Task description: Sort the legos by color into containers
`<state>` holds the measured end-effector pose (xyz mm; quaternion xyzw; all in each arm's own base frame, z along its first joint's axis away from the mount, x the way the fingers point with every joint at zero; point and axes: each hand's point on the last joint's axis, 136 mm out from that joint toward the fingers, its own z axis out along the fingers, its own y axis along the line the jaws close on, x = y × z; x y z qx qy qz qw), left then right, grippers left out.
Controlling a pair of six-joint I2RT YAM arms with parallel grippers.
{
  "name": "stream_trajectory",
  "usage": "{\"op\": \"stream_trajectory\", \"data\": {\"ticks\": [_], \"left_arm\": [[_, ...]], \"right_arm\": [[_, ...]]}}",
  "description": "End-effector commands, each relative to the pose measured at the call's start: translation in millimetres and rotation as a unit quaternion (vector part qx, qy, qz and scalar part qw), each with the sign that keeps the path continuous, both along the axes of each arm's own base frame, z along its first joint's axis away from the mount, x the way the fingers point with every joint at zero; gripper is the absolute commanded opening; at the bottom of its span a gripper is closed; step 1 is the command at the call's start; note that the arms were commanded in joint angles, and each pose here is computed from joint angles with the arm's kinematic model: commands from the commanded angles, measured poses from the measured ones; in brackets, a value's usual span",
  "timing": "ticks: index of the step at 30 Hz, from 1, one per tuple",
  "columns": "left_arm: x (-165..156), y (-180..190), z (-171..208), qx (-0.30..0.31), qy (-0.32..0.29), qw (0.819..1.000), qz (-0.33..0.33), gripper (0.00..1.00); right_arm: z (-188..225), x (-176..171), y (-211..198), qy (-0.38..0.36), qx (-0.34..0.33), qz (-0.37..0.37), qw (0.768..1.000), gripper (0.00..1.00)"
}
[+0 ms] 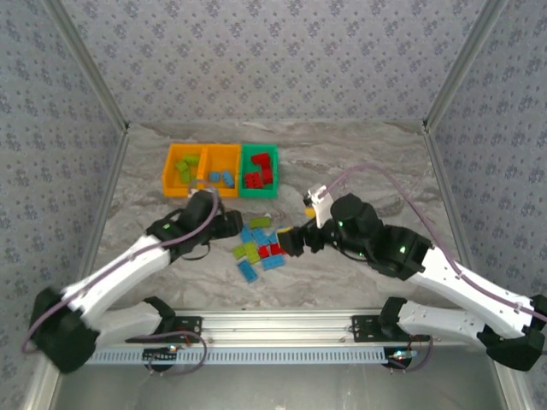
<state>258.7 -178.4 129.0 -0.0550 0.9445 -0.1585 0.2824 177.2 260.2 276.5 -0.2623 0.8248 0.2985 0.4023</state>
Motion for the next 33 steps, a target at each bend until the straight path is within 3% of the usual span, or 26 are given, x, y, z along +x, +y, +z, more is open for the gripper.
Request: {"op": "stream_trajectory", "data": {"ticks": [1, 5, 10, 14, 22, 28, 33], "left_arm": [[10.7, -26.9, -20.1, -0.025, 0.055, 0.998, 0.026, 0.8], [25.0, -40.7, -52.7, -0.022, 0.081, 0.996, 0.042, 0.76], [33.3, -32.8, -82.7, 0.003, 0.101, 0.993, 0.069, 0.73], [35.8, -35.1, -96.6, 0.014, 0.107, 0.993, 0.057, 0.72], [25.9, -17.2, -107.4, 0.046, 0.115, 0.99, 0.068, 0.49], [15.5, 3.9, -100.5, 0.044, 0.106, 0.99, 0.083, 0.23], [25.1, 18.5, -43.9, 0.039, 0.034, 0.995, 0.087, 0.19]], "right_arm": [[-31.1, -6.8, -7.4, 0.05, -0.008, -0.02, 0.999, 1.0], [-38.2, -0.2, -6.5, 0.054, -0.019, -0.029, 0.998, 1.0], [-43.7, 6.0, -2.3, 0.06, -0.035, -0.033, 0.997, 1.0], [-49.9, 7.6, -1.5, 0.064, -0.042, -0.037, 0.996, 1.0], [-53.4, 8.8, -3.3, 0.069, -0.042, -0.046, 0.996, 1.0], [-52.9, 2.4, 9.9, 0.08, -0.035, -0.012, 0.996, 1.0], [-47.4, 0.9, 19.8, 0.078, -0.022, 0.0, 0.997, 1.0]]}}
